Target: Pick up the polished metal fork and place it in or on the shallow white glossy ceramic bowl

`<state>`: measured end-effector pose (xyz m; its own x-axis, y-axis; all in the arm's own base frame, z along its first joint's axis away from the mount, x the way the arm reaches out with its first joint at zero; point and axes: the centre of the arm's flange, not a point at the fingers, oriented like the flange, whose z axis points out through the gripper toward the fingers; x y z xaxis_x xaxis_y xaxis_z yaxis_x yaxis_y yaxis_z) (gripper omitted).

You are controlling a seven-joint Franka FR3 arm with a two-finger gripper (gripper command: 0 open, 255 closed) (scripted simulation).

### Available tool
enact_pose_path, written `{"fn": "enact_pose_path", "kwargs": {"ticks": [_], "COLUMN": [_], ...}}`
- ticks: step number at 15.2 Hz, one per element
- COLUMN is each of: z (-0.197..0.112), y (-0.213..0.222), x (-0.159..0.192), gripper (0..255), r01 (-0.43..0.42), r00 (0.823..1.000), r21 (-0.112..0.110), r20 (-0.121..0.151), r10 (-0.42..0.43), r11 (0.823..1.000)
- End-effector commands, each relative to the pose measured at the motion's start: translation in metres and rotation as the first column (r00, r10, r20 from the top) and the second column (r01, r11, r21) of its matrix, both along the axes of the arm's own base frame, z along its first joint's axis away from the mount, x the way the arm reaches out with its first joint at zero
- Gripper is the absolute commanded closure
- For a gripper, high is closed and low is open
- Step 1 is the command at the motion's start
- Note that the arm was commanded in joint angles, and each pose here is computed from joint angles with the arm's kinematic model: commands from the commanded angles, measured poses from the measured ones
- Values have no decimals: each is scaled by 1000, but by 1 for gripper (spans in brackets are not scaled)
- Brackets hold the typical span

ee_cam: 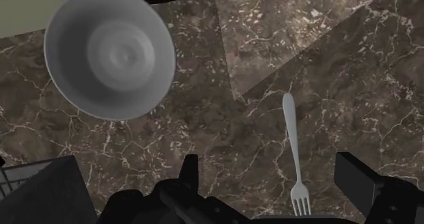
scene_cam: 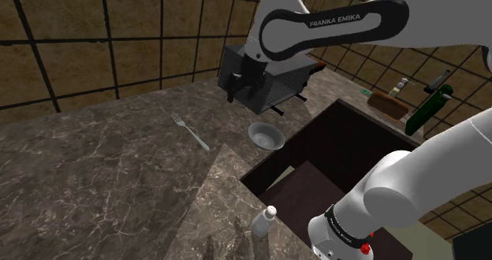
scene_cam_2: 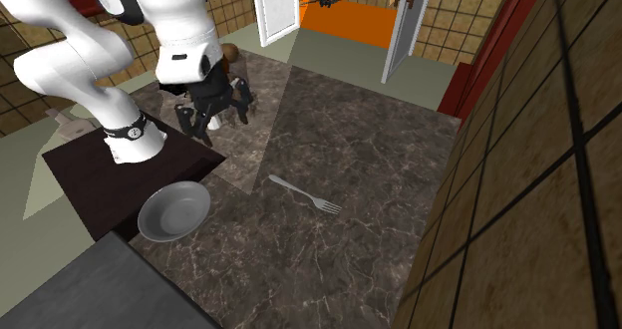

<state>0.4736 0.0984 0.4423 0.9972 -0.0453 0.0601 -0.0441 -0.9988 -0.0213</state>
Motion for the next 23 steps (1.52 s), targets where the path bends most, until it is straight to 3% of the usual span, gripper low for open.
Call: {"fn": "enact_pose_path", "kwargs": {"ticks": [1,19,23], "z": [-20,-177,-196], "y": [9,105,107], "x": [16,167,171], "gripper": [0,0,0], "r01": [6,55,56], "r00": [1000,998,998], "r21": [0,-12,-13], "r20": [2,13,13], "r10": [-6,-54,-55], "r11": [1000,998,998]}}
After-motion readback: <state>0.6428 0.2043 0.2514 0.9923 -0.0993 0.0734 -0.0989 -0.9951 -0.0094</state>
